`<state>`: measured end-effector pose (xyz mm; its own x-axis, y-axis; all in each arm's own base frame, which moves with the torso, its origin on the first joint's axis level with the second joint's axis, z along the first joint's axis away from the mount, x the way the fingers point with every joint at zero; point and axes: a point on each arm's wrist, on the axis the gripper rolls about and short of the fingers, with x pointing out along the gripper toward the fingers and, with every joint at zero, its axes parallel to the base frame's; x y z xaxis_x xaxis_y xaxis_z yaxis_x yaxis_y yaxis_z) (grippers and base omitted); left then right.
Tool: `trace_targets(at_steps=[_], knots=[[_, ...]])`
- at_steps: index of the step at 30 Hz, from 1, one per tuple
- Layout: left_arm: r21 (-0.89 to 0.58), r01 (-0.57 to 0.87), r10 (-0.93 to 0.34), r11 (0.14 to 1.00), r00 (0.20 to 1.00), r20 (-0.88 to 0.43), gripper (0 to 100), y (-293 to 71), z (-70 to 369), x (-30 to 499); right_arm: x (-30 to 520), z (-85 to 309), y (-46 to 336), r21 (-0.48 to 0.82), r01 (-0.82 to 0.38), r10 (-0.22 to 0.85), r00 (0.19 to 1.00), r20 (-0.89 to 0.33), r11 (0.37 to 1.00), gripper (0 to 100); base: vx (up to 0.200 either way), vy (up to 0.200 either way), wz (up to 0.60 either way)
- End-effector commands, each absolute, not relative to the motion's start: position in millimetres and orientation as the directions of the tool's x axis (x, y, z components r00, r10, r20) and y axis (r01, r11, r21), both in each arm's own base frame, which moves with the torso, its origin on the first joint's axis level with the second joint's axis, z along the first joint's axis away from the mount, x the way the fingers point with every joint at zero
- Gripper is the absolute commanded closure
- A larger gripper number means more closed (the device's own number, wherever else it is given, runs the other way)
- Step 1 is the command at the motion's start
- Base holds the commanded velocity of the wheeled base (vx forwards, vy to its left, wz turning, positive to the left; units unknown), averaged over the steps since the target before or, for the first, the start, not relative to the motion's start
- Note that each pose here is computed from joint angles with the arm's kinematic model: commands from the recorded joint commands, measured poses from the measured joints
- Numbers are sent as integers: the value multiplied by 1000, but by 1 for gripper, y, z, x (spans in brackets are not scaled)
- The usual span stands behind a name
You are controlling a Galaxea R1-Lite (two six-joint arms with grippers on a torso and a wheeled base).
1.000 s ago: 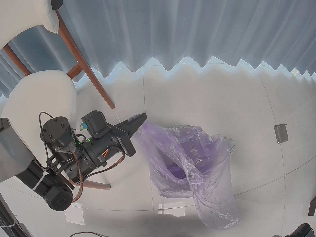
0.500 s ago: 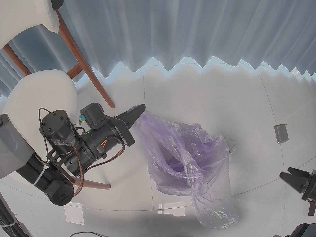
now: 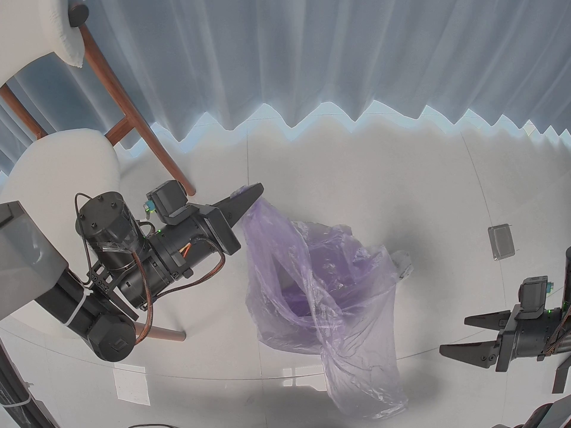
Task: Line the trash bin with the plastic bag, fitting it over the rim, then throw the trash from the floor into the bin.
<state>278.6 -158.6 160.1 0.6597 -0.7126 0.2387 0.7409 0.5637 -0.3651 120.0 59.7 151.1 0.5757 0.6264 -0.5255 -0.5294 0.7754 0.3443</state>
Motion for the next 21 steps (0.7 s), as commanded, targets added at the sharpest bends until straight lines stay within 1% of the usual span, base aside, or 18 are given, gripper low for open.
trace_targets(at_steps=[1, 2, 3, 4, 6, 8, 9, 10, 11, 12, 13, 14, 17, 19, 21], knots=[[-366, 737, -709, 569, 665, 235, 100, -159, 158, 281, 126, 143, 70, 359, -567, 656, 499, -567, 742, 0, 0, -200, 0], [-368, 734, -706, 571, 668, 236, 100, -158, 159, 281, 124, 143, 74, 356, -587, 668, 483, -567, 727, 0, 0, -200, 0], [-368, 734, -706, 571, 668, 236, 100, -158, 159, 281, 124, 143, 74, 356, -587, 668, 483, -567, 727, 0, 0, 0, 0], [-366, 732, -702, 574, 671, 239, 100, -158, 160, 280, 122, 144, 81, 349, -631, 693, 446, -566, 692, 0, 0, 0, 0], [-354, 733, -701, 580, 671, 240, 100, -156, 161, 279, 122, 144, 89, 337, -671, 711, 414, -568, 660, 0, 0, 0, 0], [-335, 733, -699, 592, 674, 237, 100, -156, 161, 278, 124, 142, 94, 331, -685, 715, 399, -574, 648, 0, 0, 0, 0], [-302, 721, -687, 624, 690, 229, 100, -154, 159, 279, 127, 139, 100, 321, -704, 719, 384, -579, 634, 0, 0, 0, 0], [-302, 721, -687, 624, 690, 229, 100, -154, 159, 279, 127, 139, 100, 321, -704, 719, 384, -579, 634, 0, 0, 0, 0], [-257, 677, -641, 690, 736, 217, 100, -149, 157, 281, 135, 134, 107, 298, -711, 709, 389, -588, 637, 0, 0, 0, 0], [-232, 647, -611, 727, 763, 213, 100, -144, 157, 284, 141, 131, 110, 288, -705, 699, 401, -593, 648, 0, 0, 0, 0], [-224, 640, -604, 735, 768, 213, 100, -143, 157, 284, 142, 130, 112, 283, -702, 694, 407, -594, 654, 0, 0, 0, 0], [-181, 598, -561, 781, 798, 219, 100, -132, 159, 288, 153, 125, 119, 264, -693, 682, 435, -589, 671, 0, 0, 0, 0], [-144, 563, -524, 813, 818, 237, 100, -116, 169, 286, 168, 118, 130, 252, -697, 685, 454, -569, 671, 0, 0, 0, 0], [-144, 547, -510, 825, 830, 227, 100, -107, 179, 278, 176, 112, 145, 243, -725, 714, 458, -529, 644, 0, 0, 0, 0], [-145, 540, -506, 829, 834, 219, 100, -104, 184, 274, 178, 112, 150, 240, -731, 724, 465, -510, 639, 0, 0, 0, 0]])
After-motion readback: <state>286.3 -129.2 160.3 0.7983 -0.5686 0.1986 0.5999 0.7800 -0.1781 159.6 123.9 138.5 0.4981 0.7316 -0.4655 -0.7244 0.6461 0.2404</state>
